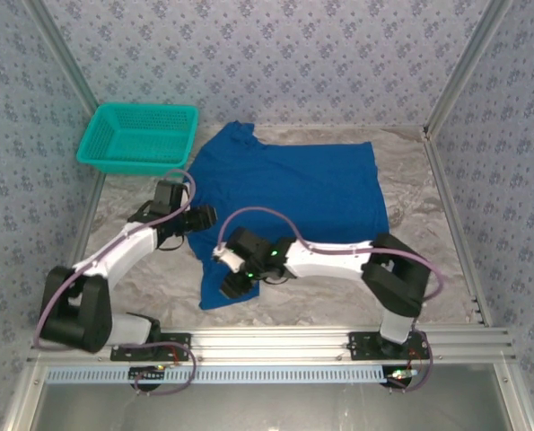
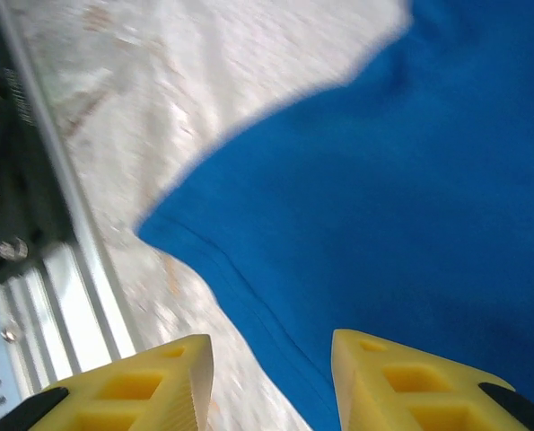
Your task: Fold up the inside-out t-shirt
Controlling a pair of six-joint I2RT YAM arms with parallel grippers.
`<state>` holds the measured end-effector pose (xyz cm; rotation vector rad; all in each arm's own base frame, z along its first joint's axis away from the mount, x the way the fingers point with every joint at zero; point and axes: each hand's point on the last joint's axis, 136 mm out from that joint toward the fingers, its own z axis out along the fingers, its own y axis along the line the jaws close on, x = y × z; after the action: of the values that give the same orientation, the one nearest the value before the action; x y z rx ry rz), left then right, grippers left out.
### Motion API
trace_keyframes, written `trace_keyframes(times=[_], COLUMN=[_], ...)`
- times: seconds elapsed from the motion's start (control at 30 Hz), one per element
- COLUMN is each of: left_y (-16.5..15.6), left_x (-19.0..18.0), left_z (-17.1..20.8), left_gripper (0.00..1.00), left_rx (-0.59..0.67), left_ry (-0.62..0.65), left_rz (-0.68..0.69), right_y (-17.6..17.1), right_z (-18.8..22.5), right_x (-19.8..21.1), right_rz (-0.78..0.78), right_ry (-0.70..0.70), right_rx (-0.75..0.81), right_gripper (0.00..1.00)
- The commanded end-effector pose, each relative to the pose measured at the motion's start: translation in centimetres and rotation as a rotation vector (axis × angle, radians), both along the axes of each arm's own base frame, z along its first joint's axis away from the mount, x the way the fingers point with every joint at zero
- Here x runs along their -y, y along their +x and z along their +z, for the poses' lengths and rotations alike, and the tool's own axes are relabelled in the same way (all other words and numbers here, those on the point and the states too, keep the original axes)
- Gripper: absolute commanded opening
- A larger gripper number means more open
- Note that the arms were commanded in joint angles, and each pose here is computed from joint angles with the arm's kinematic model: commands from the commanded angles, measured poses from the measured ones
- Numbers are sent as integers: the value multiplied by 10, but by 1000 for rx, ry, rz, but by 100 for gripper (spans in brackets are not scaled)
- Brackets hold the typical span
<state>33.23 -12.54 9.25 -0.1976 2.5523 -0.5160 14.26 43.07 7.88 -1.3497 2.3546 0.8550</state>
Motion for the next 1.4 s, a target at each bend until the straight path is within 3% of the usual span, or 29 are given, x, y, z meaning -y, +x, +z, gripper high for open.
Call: trace_keyframes(times=[0.0, 0.23, 0.53, 0.8, 1.03, 1.1, 1.2, 1.37], left_y=[21, 38, 36, 31, 43, 44, 30, -47], left_x=[15, 30, 21, 12, 17, 17, 16, 11], left_z=[-4, -38, -60, -71, -36, -17, 12, 17], left_gripper=[68, 66, 66, 66, 69, 70, 72, 73], left_rx=[-13, -97, -150, -181, -108, -60, 1, -49], left_ry=[-45, -48, 17, 70, 38, 26, -14, -21], left_rz=[-34, -68, -69, -70, -74, -61, -35, -20], right_y=[-22, -24, -60, -78, -62, -49, -15, 67], right_z=[3, -37, -62, -32, 30, 40, 31, 25], right_x=[-37, -42, 6, 9, -19, -11, 37, 183], right_rz=[151, 186, 276, 347, 310, 242, 39, -610], right_ry=[60, -22, -161, -90, 101, 129, 59, -180], right_rx=[0, -60, -188, -203, -131, -116, -80, 6], right_gripper=[41, 36, 35, 37, 44, 45, 46, 49])
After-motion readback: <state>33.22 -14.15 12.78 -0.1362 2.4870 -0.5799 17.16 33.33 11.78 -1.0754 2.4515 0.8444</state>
